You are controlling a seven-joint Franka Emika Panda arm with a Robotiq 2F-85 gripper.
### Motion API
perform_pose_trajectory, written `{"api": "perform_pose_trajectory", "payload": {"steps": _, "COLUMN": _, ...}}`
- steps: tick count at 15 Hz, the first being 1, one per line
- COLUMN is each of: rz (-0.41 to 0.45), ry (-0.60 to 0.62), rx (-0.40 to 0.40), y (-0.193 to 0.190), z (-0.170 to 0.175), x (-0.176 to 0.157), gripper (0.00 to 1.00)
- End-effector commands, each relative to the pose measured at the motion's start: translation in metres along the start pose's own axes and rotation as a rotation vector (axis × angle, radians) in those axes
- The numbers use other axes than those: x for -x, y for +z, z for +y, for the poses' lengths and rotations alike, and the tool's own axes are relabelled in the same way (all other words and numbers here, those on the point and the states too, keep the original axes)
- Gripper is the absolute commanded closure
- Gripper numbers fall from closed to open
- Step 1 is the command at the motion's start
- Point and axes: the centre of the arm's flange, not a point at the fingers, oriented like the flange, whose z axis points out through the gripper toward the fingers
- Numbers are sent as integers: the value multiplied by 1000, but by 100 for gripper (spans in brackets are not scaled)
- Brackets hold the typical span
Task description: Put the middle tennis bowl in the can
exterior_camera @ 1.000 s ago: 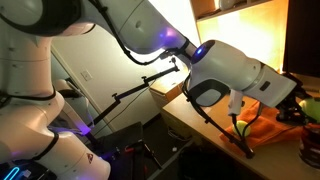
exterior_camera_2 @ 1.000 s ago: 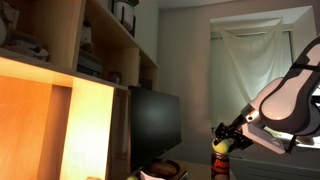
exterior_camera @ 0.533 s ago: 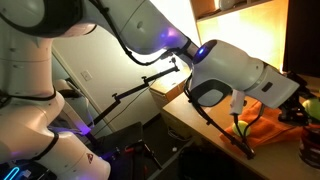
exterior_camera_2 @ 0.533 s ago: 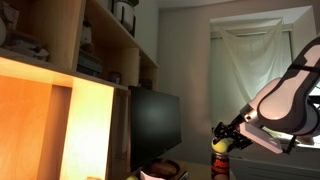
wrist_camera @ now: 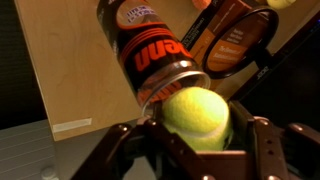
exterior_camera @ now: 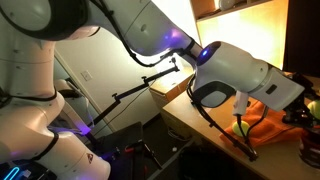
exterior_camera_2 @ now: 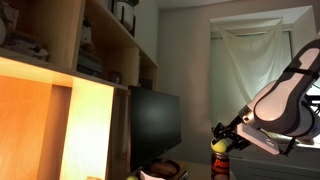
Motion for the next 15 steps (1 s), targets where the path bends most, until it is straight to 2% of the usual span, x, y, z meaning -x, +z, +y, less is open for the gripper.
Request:
{"api": "perform_pose_trajectory", "payload": {"steps": 1, "rz": 19, "ry": 34, "rx": -83, "y": -4, "z": 12, "x": 15, "gripper": 58}}
{"api": "perform_pose_trajectory", "payload": {"steps": 4, "rz": 4, "ry": 30, "rx": -131, "y": -5, "z": 0, "x": 13, "gripper": 58}}
{"api": "perform_pose_trajectory", "payload": {"steps": 7, "rz": -4, "ry": 38, "rx": -140, "y": -4, "z": -4, "x": 13, "gripper": 58}}
{"api": "perform_pose_trajectory", "payload": {"steps": 9, "rz": -1, "ry": 53, "rx": -112, "y": -4, "z": -3, "x": 12, "gripper": 58}}
{"api": "perform_pose_trajectory", "payload": {"steps": 11, "rz": 39, "ry": 77, "rx": -71, "y": -5, "z": 1, "x": 11, "gripper": 58}}
{"api": "perform_pose_trajectory", "payload": {"steps": 15, "rz": 49, "ry": 90, "rx": -54, "y": -6, "z": 8, "x": 7, "gripper": 58}}
